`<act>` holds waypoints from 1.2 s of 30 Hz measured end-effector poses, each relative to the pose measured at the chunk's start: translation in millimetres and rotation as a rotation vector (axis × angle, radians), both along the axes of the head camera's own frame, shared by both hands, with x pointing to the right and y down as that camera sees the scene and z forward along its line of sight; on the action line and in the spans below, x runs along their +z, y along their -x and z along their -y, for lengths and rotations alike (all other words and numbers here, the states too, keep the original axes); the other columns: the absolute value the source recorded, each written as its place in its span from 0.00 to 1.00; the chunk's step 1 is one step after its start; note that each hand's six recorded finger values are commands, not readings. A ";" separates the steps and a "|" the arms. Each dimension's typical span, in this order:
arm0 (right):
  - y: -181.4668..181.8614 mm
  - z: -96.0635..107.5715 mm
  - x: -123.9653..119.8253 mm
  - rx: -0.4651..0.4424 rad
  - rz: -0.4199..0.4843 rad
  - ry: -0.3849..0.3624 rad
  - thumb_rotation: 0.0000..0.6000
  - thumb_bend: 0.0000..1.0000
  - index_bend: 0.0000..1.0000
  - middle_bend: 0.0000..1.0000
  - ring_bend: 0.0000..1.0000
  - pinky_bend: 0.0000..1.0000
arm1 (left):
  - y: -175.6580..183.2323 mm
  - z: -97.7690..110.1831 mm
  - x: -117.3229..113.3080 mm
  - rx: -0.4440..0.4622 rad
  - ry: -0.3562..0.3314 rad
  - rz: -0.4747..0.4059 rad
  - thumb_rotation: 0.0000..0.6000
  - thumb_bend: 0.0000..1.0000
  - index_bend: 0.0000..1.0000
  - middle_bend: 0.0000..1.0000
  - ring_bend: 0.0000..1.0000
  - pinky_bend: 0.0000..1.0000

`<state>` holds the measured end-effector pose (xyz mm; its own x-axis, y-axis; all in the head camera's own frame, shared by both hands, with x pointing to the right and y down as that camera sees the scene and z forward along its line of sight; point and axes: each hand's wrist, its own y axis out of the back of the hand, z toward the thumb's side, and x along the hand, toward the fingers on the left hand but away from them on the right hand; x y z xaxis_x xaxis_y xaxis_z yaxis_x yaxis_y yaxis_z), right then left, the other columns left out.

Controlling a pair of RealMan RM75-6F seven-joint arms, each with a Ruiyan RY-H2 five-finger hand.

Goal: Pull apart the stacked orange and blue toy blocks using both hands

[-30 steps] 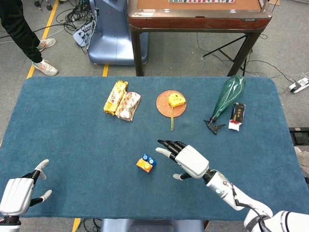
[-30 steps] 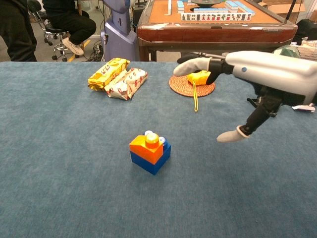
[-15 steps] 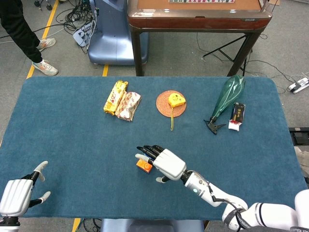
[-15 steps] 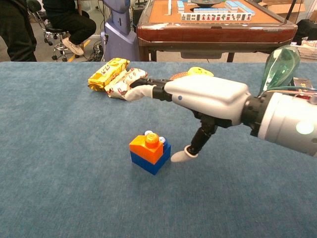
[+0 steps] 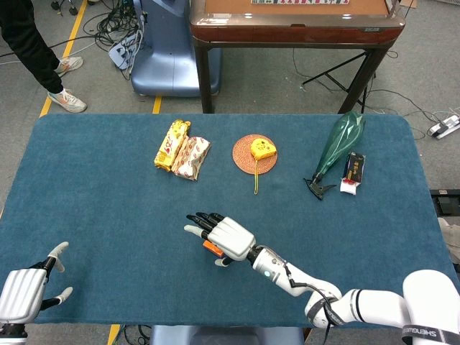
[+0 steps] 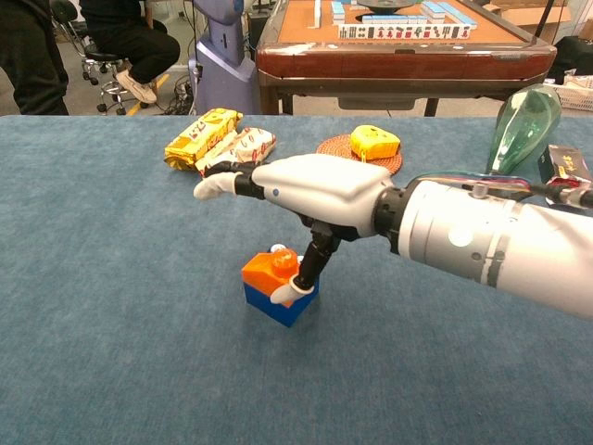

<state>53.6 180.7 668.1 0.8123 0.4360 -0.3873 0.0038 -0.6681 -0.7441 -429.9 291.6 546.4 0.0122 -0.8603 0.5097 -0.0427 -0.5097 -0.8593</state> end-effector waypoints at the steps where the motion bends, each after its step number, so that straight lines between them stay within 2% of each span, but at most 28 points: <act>1: 1.5 0.6 1.4 0.000 -0.001 0.001 1.00 0.00 0.08 0.00 0.02 0.16 | 0.3 -0.3 0.2 0.000 0.001 0.000 1.00 0.15 0.18 0.47 0.59 0.79; 11: 12.0 5.8 14.2 -0.002 -0.025 0.009 1.00 0.00 0.08 0.00 0.02 0.16 | 0.4 -1.9 1.5 -0.002 0.007 0.000 1.00 0.15 0.18 0.47 0.59 0.79; 23: -3.0 8.8 20.8 -0.001 -0.076 -0.007 1.00 0.00 0.08 0.00 0.02 0.16 | -1.3 -2.0 3.0 -0.001 0.011 -0.005 1.00 0.15 0.18 0.47 0.59 0.79; 36: -26.9 21.6 25.4 0.020 -0.145 -0.034 1.00 0.00 0.08 0.00 0.02 0.16 | -5.3 -2.6 4.9 0.005 0.021 -0.006 1.00 0.15 0.18 0.47 0.59 0.79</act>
<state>80.5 159.1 693.6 0.7398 0.4667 -0.4847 -0.0925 -0.6431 -0.7602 -424.6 294.3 551.3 0.0201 -0.8494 0.5274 -0.0452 -0.5277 -0.8482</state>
